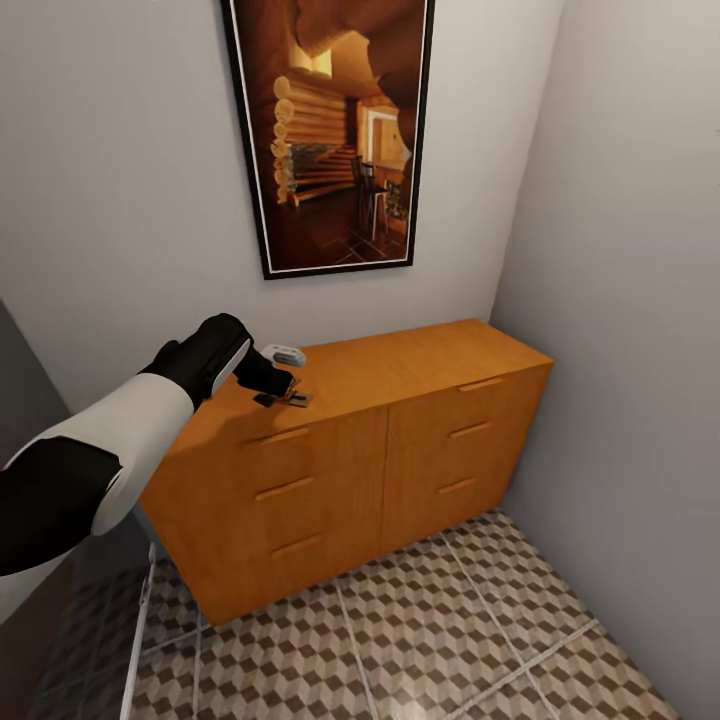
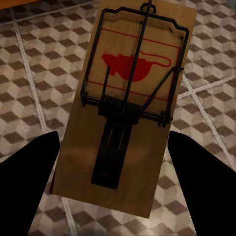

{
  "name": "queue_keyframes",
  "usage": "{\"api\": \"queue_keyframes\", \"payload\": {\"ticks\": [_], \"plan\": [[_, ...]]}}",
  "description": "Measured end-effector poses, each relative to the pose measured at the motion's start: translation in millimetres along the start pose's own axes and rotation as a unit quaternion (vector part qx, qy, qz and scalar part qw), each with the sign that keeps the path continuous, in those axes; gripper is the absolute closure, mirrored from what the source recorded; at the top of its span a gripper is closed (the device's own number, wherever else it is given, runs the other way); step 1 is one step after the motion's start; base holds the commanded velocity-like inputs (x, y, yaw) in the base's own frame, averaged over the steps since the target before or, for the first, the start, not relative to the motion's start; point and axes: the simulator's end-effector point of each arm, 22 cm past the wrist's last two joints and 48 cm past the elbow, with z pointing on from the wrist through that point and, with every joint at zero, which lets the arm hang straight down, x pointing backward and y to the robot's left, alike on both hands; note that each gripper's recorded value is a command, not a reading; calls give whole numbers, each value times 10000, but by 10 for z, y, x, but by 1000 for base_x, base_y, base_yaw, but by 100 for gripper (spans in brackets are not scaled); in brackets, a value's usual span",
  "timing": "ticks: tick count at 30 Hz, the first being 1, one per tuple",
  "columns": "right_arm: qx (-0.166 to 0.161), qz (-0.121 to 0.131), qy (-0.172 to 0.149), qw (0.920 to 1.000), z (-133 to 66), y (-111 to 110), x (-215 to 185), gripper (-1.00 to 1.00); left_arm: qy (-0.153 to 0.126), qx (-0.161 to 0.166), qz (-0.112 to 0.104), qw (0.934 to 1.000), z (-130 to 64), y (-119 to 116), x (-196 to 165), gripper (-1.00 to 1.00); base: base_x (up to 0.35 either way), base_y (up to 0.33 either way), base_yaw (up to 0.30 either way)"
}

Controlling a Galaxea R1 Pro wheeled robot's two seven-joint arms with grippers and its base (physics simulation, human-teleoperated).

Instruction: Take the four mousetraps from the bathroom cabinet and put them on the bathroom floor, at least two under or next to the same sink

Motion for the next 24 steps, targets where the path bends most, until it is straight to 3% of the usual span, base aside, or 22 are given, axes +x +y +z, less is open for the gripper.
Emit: {"api": "queue_keyframes", "payload": {"ticks": [24], "plan": [[-1, 1, 3, 10000, 2, 2, 1, 100, 3, 12, 10, 10000, 15, -16, 0, 100, -311, -70, 0]]}}
